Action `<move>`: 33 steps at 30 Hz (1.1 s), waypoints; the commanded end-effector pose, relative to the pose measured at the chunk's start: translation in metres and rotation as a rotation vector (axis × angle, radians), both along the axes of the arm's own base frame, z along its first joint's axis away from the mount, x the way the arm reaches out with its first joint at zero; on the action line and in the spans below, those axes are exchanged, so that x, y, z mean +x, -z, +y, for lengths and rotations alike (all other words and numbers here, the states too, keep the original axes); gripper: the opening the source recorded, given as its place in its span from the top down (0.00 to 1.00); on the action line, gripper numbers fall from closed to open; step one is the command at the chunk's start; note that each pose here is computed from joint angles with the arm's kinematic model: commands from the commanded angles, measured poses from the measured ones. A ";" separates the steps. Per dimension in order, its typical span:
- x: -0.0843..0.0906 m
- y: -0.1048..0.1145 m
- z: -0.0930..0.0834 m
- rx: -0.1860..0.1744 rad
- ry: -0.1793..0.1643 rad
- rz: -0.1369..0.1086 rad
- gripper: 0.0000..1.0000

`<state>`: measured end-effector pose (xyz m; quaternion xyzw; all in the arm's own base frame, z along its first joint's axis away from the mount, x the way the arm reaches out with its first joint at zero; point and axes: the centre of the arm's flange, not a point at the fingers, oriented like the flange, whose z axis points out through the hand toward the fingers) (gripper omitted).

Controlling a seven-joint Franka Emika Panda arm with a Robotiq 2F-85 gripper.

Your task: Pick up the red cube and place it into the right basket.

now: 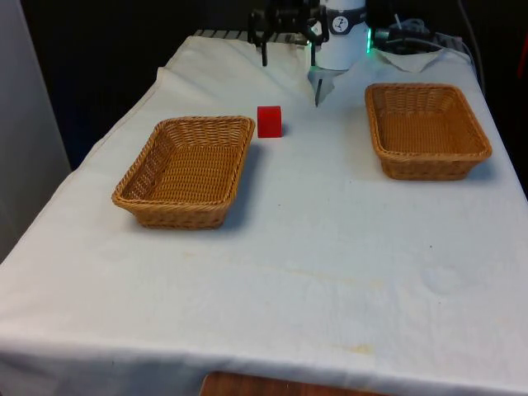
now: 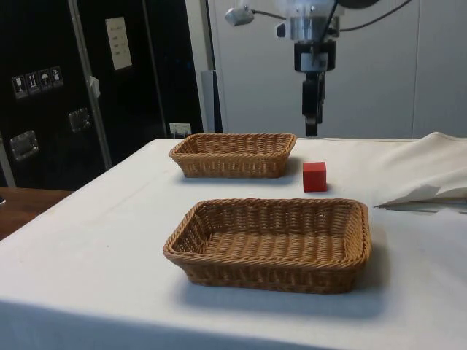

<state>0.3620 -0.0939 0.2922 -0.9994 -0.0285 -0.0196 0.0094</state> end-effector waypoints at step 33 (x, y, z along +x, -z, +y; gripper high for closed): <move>-0.002 0.065 -0.031 -0.064 0.013 -0.010 0.00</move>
